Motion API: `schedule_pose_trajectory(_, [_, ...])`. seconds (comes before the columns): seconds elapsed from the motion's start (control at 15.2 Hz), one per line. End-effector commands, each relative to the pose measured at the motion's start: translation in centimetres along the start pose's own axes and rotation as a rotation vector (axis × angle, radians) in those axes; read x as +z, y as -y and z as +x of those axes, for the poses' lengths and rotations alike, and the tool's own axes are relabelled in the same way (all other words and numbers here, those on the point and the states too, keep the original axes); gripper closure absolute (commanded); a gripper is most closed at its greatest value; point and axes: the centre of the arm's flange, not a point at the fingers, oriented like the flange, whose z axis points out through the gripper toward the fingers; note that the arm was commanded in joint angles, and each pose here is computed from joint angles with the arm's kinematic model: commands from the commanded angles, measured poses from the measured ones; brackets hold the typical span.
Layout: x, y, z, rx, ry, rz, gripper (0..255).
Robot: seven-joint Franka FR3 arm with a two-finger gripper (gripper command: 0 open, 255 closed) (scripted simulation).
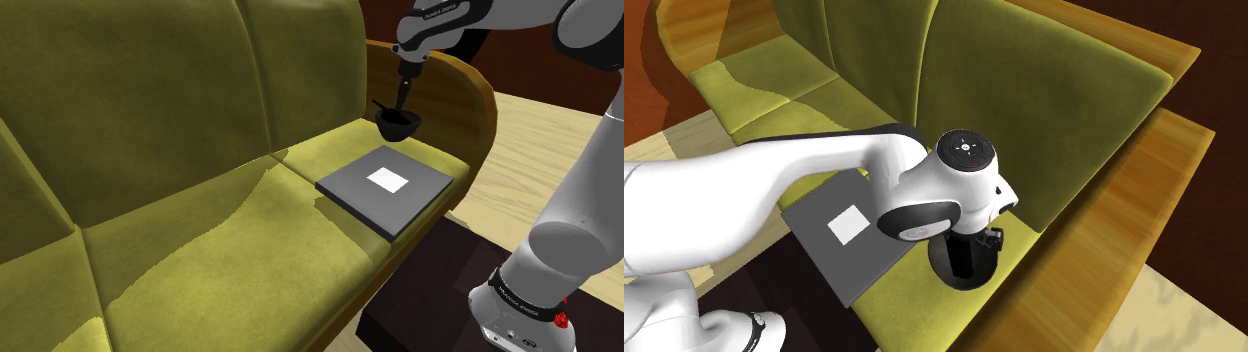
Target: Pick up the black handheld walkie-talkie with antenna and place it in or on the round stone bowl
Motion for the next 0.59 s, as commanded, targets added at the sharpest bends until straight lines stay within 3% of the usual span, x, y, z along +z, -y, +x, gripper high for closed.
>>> schedule_pose_trajectory(0.0, [-0.2,-0.2,0.2,0.000,0.000,0.000,0])
schedule_pose_trajectory(0.26, [-5.2,-0.2,0.2,0.000,0.000,0.000,0])
schedule_pose_trajectory(0.53, [-5.2,-0.2,0.2,0.000,0.000,0.000,0])
